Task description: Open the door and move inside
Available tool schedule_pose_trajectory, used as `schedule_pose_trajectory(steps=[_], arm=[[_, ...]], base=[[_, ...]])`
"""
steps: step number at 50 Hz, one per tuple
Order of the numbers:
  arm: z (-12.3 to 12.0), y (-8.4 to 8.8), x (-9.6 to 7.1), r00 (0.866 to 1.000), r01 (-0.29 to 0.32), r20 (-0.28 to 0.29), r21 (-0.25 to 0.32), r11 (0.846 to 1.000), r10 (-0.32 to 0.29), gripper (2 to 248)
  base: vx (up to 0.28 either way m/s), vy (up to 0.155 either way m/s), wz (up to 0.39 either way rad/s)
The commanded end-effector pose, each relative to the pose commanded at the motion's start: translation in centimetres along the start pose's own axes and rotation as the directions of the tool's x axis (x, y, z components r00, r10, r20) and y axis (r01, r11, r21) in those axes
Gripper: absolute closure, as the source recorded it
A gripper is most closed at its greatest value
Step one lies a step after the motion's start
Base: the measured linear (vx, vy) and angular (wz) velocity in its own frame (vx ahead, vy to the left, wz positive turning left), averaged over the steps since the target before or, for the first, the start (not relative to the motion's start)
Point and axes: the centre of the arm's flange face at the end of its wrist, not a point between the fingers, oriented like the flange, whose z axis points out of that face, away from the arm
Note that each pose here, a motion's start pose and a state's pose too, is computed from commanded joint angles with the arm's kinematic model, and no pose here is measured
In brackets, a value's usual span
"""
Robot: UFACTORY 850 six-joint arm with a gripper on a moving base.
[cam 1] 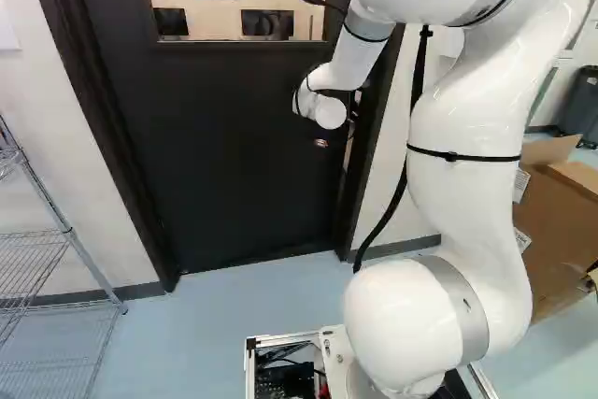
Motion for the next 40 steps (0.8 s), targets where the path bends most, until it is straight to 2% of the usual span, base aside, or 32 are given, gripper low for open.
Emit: schedule_pose_trajectory(steps=[33, 40], arm=[[4.7, -4.1, -0.2, 1.0, -0.006, -0.02, 0.037, 0.999, 0.007, 3], [5.5, -5.3, -0.4, 1.0, 0.009, -0.024, 0.063, 0.998, -0.008, 3]], base=[[0.0, 0.0, 0.0], [0.0, 0.0, 0.0]])
